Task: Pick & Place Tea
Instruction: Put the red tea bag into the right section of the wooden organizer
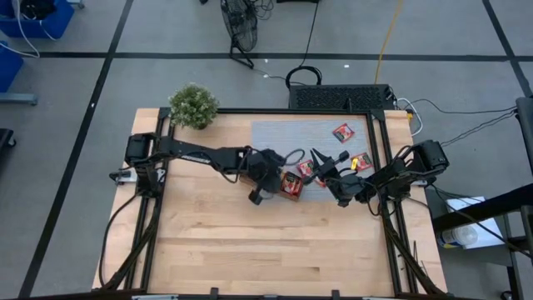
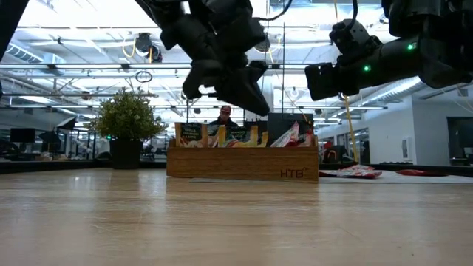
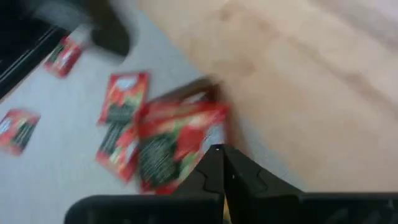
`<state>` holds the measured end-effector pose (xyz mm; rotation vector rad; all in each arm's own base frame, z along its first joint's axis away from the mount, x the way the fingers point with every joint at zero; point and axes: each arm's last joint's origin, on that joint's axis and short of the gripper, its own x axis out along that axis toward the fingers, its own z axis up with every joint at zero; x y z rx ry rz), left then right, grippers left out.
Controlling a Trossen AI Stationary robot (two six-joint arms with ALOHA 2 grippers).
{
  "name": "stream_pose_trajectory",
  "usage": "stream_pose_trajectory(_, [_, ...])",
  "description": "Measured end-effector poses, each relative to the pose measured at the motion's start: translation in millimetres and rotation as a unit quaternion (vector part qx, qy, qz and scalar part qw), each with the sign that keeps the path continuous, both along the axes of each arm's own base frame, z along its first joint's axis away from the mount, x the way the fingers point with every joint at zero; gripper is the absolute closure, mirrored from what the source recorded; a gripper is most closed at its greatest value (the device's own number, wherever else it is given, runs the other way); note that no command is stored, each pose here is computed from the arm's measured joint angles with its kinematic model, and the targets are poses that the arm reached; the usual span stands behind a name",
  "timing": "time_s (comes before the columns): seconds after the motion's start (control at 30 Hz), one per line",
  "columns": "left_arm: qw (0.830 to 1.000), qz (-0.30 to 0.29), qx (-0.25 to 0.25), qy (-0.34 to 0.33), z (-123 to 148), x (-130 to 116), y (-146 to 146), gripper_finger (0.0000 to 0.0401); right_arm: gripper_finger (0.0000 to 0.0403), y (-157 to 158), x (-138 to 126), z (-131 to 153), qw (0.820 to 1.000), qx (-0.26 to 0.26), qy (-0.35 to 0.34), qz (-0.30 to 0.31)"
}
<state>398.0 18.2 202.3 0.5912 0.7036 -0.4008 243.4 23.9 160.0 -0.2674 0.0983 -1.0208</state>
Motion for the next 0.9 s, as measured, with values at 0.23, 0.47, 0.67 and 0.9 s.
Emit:
stream_pose_trajectory(0.23, [0.993,0.005,0.091,0.074,-6,15,-12,0.0399,0.0383,0,0,1,1.0,-0.008,0.007,-0.005])
stream_pose_trajectory(0.47, [0.98,-0.025,0.113,0.16,1,47,-33,0.04,0.0383,0,-5,8,0.998,-0.019,0.028,-0.052])
stream_pose_trajectory(0.67, [0.981,-0.034,0.107,0.16,-1,51,-28,0.04,0.0383,6,-7,9,0.996,-0.023,0.049,-0.068])
stream_pose_trajectory(0.9, [0.985,-0.044,0.084,0.147,0,53,-21,0.0401,0.0383,28,-15,10,0.993,-0.031,0.089,-0.069])
